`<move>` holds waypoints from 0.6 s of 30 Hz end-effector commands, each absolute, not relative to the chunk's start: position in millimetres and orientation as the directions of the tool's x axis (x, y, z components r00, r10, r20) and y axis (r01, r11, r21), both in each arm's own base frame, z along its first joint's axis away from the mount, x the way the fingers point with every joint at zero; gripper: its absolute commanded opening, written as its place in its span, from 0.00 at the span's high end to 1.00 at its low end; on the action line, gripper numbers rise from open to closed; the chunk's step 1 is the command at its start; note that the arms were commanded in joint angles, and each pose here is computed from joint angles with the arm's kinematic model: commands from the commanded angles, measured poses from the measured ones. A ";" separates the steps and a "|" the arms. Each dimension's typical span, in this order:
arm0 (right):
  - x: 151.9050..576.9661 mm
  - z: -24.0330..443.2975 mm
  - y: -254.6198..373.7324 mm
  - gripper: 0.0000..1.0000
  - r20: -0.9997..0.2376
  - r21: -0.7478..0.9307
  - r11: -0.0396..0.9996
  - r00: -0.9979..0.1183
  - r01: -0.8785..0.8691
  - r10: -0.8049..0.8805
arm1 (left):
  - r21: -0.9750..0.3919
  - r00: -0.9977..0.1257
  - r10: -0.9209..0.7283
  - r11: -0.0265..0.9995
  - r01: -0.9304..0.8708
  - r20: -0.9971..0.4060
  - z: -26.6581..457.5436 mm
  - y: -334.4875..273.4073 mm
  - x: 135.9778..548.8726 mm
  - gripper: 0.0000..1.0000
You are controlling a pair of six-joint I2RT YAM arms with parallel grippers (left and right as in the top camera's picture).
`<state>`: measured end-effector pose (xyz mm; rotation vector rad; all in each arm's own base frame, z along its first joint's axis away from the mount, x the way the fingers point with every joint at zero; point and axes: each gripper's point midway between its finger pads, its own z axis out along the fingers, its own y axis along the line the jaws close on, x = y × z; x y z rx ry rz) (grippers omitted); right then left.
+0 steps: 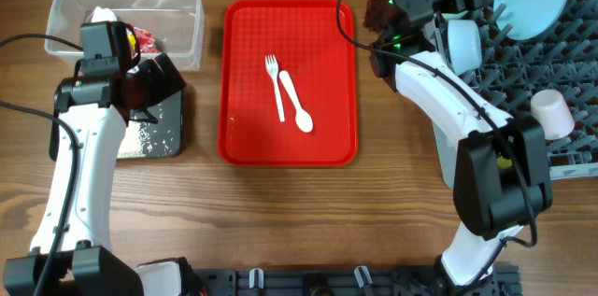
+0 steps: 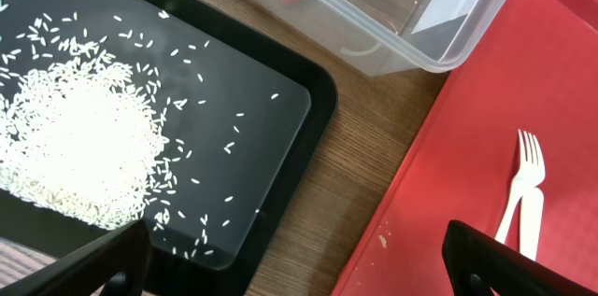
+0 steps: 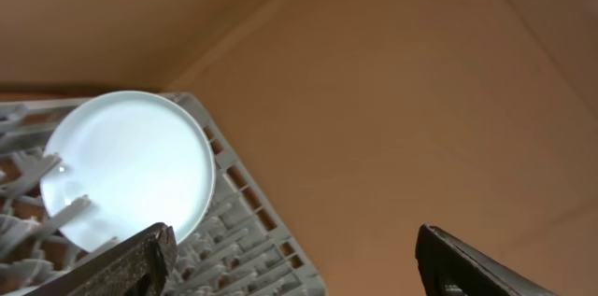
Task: Sort waste into correct bins and load items into the dishwasher rack
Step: 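Move the right gripper over the white spoon on the red tray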
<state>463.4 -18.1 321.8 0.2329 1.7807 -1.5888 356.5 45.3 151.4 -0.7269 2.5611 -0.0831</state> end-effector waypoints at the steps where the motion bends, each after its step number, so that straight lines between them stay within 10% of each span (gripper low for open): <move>1: 454.9 335.3 -22.3 0.10 -0.600 -0.800 0.203 -0.737 0.565 -0.312 | -0.190 -0.737 -0.523 0.849 -0.493 -0.427 152.6 46.9 359.0 0.00; 12: 435.9 357.0 14.5 0.08 -0.750 -0.660 0.314 -0.576 0.682 -0.326 | -0.190 -0.737 -0.523 0.849 -0.493 -0.427 152.5 46.9 358.9 0.00; 18: 479.3 304.4 71.4 0.06 -0.595 -0.803 0.342 -0.625 0.488 -0.505 | -0.190 -0.737 -0.523 0.849 -0.493 -0.427 152.5 46.9 358.9 0.00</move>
